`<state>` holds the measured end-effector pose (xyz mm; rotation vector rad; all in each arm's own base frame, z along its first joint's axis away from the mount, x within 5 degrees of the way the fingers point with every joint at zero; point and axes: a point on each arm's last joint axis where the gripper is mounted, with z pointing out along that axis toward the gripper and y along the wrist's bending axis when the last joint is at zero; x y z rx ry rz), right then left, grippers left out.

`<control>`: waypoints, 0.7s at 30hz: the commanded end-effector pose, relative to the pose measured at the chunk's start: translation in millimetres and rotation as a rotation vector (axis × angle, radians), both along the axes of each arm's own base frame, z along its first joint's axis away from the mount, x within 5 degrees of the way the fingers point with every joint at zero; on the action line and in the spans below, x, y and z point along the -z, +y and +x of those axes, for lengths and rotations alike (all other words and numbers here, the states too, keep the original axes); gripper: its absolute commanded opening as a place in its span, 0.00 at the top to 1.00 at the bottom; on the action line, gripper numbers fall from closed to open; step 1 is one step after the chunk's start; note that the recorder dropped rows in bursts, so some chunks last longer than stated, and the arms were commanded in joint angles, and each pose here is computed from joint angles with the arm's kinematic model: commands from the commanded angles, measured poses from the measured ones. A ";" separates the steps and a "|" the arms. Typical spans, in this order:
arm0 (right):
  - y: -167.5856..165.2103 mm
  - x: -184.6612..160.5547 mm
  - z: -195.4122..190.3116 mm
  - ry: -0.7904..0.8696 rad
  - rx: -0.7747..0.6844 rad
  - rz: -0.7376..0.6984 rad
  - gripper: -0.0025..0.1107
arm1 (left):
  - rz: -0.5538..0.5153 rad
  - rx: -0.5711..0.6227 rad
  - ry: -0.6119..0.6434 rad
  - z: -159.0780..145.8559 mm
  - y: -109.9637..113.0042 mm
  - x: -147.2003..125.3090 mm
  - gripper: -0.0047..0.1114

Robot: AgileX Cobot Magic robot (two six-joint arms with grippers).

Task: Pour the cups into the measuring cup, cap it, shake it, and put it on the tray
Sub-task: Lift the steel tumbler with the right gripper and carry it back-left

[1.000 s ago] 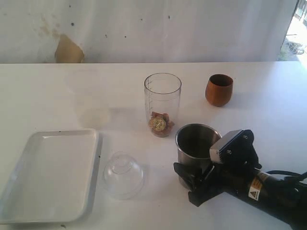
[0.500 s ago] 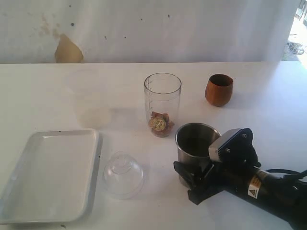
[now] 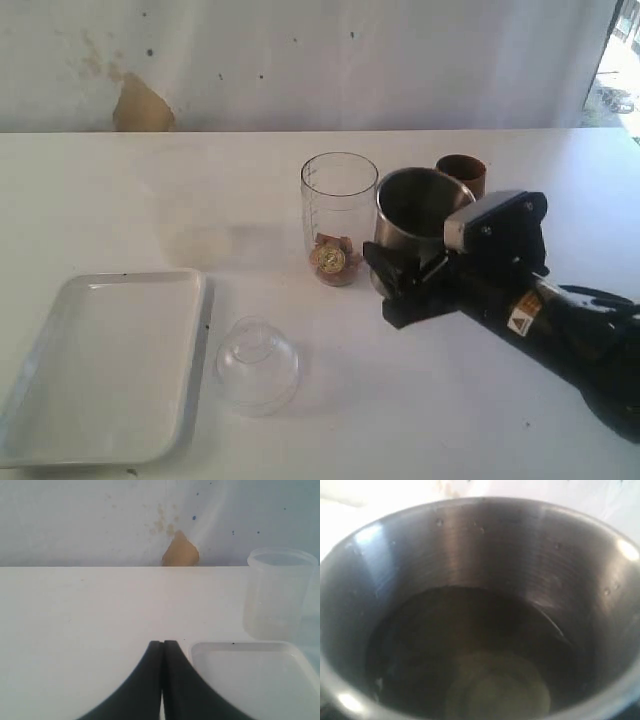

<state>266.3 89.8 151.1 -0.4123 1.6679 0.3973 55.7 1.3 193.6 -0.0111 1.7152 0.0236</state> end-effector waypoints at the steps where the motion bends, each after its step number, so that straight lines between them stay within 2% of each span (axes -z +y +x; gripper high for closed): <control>1: 1.2 -30.7 25.8 -0.060 0.053 0.012 0.98 | 0.001 0.004 0.002 -0.2 -0.2 1.5 0.96; 9: 2.7 -58.5 50.6 -0.090 0.101 0.012 0.98 | 0.001 0.004 0.002 -0.2 -0.2 1.5 0.96; 21: -21.7 -67.9 65.0 -0.116 0.201 -0.055 0.98 | 0.001 0.004 0.002 -0.2 -0.2 1.5 0.96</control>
